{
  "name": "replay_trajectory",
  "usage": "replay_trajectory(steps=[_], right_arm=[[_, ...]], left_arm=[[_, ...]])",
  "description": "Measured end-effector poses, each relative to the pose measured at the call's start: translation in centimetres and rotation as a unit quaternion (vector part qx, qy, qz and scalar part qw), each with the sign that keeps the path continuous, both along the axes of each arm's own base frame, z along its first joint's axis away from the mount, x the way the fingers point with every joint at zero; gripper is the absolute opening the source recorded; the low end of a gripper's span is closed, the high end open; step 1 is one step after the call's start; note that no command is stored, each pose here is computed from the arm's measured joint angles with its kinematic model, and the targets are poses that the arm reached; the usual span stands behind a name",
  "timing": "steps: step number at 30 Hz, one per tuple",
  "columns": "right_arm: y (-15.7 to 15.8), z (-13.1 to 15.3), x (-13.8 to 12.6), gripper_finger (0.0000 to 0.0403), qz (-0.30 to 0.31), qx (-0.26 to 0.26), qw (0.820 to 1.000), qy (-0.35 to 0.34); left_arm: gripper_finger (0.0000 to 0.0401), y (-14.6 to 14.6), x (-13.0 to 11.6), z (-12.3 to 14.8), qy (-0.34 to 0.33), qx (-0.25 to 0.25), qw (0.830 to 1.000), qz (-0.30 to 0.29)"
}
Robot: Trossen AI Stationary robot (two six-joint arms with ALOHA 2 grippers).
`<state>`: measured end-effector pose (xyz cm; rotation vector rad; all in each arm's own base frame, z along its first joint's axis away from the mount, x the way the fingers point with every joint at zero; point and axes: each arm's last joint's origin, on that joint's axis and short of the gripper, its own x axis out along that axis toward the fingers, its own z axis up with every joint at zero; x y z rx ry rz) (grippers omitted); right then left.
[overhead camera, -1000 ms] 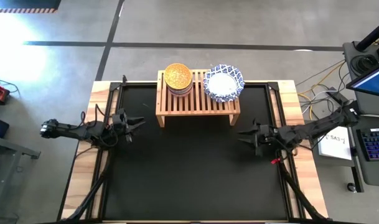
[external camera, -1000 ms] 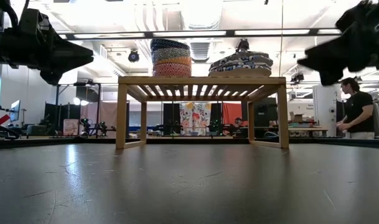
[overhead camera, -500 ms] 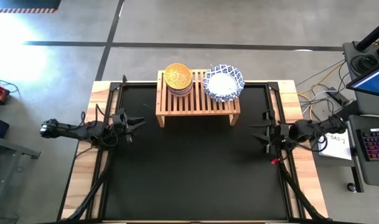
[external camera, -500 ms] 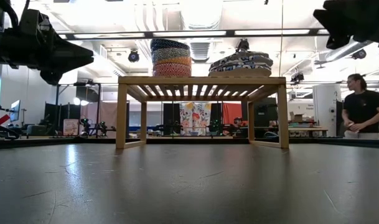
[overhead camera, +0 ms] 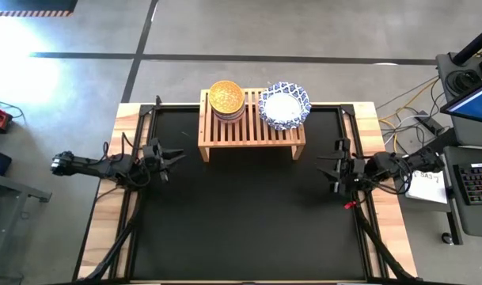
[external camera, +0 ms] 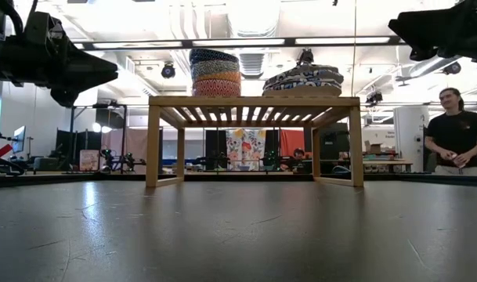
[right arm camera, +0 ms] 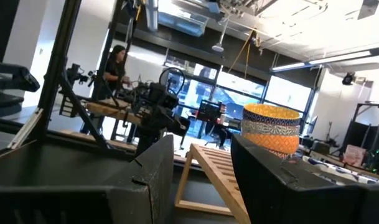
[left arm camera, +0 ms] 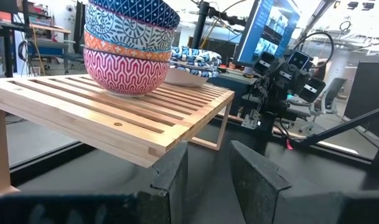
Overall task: Place and stack bowls onto a shelf
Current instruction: Return to Home Position
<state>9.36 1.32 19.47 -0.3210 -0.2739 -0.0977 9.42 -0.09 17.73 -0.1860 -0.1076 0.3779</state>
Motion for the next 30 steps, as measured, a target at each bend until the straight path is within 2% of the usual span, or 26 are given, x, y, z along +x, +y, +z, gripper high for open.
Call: replay_trajectory(steps=[30], right_arm=[[0.02, -0.10, 0.11, 0.0151, 0.000, -0.001, 1.000, 0.007]], left_arm=[[0.0100, 0.00, 0.01, -0.01, 0.001, 0.000, 1.000, 0.000]])
